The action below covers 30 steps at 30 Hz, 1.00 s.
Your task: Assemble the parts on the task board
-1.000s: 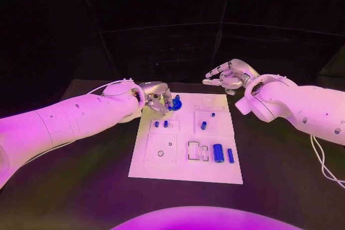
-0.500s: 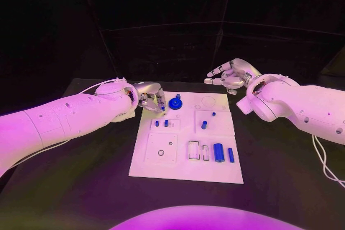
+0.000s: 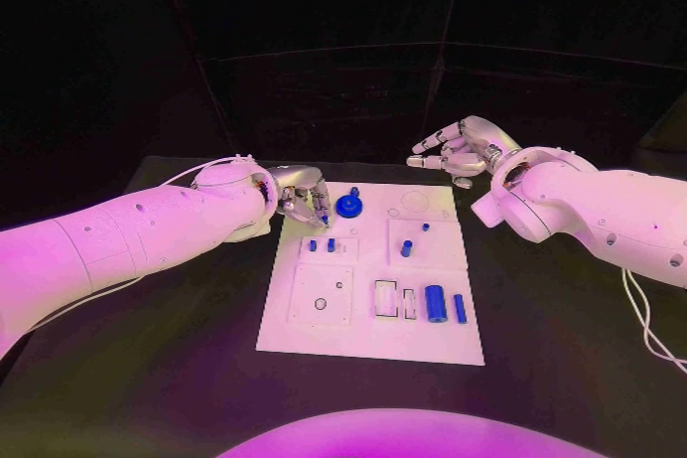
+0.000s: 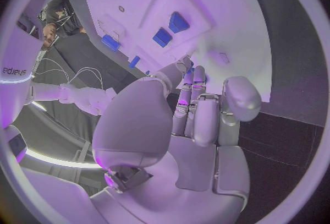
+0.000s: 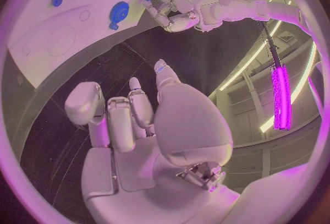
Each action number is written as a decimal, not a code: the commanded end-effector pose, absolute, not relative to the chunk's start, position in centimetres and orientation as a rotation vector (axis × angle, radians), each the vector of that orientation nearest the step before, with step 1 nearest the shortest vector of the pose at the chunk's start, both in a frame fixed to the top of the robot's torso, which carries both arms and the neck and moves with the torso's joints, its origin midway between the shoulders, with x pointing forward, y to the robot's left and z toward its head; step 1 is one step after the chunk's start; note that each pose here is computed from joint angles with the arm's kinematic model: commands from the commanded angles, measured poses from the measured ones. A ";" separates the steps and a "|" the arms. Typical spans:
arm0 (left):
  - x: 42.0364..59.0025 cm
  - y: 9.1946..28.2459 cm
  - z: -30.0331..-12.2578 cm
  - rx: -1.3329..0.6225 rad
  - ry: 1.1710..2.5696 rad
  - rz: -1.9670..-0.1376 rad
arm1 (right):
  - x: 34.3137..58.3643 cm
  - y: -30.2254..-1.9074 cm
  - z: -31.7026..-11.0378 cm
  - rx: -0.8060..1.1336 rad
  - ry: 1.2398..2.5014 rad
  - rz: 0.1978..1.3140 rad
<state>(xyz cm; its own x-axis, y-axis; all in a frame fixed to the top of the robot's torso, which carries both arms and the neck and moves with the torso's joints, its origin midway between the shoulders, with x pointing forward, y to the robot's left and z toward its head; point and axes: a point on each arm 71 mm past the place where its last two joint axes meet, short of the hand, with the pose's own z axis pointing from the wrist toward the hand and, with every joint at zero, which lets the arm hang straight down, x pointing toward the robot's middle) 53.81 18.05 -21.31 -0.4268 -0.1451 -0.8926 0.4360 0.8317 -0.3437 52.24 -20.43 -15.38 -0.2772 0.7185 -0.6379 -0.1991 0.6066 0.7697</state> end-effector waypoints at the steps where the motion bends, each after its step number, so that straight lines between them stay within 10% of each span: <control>1: 53.8 17.9 -21.4 0.216 1.925 -0.660 | 52.2 -20.3 -15.2 0.431 1.620 0.950; 30: 53.8 17.3 -22.1 0.225 1.990 -0.638 | 52.2 -20.2 -15.2 0.430 1.619 0.952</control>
<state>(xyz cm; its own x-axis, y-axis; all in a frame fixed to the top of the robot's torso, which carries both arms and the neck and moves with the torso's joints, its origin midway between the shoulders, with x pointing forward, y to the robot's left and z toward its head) 53.85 17.31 -21.99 -0.4732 -0.1162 -0.8733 0.4208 0.8411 -0.3399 52.23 -20.33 -15.38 -0.2788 0.7182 -0.6376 -0.2003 0.6058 0.7700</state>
